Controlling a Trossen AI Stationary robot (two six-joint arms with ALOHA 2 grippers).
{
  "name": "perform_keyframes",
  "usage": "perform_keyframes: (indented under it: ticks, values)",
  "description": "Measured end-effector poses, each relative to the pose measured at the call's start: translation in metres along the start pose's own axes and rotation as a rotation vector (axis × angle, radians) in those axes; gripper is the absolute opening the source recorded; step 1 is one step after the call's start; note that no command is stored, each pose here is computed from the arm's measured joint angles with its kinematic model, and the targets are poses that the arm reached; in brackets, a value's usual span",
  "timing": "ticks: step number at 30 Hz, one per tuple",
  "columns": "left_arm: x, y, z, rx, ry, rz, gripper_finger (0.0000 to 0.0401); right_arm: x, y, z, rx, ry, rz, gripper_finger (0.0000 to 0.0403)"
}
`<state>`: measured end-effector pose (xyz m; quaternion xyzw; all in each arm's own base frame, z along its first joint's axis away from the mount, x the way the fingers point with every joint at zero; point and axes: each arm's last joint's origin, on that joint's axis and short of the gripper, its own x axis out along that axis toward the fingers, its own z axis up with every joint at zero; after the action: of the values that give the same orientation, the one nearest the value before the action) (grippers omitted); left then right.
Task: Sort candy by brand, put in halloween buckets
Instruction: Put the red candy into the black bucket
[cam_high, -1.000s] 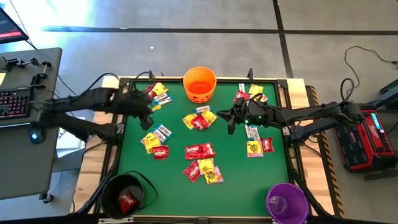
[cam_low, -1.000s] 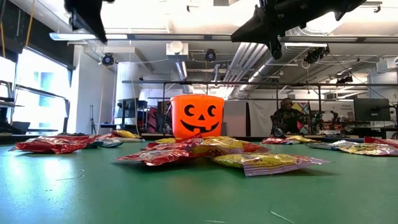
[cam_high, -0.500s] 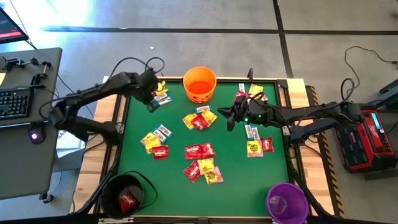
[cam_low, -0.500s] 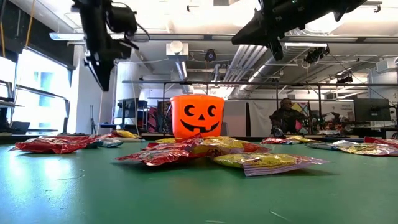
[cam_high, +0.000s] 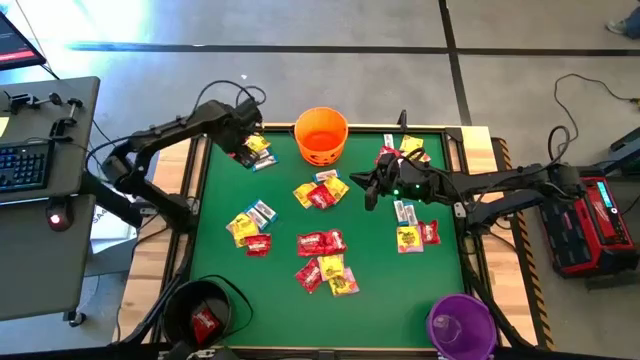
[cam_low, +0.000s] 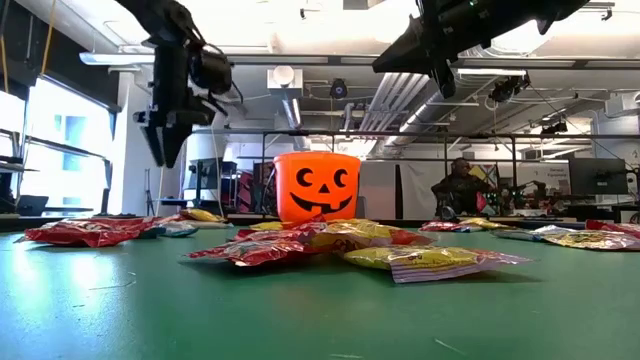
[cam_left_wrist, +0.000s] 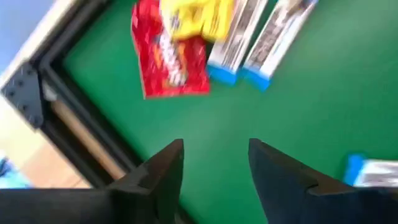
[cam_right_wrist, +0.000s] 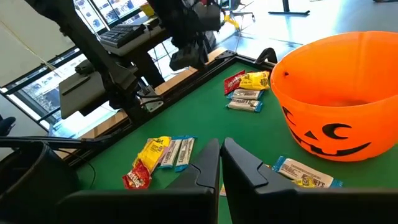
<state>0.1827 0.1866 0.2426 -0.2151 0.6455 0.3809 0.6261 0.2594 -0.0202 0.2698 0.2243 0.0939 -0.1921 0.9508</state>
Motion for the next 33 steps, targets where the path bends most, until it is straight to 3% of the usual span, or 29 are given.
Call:
perform_keyframes:
  ticks: [3,7,20,27,33]
  values:
    - [0.014,-0.003,0.001,-0.006,0.041,0.068,0.0196,0.0,-0.001,-0.001,-0.003,0.007,-0.009,0.0007]
    - [0.026,-0.006,0.008,-0.055,0.024,0.073,0.021,0.0,-0.001,-0.001,-0.004,0.011,-0.011,0.0007]
    - [0.038,-0.008,0.015,-0.099,0.041,0.137,0.0209,0.0,-0.001,-0.001,-0.005,0.012,-0.012,0.0007]
    - [0.009,-0.003,0.005,-0.082,0.02,0.12,0.0209,0.0,-0.001,-0.001,-0.005,0.006,-0.022,0.0007]
    - [-0.035,-0.002,0.017,-0.033,-0.03,-0.04,0.0209,0.0,-0.001,-0.001,-0.004,0.006,-0.022,0.0007]
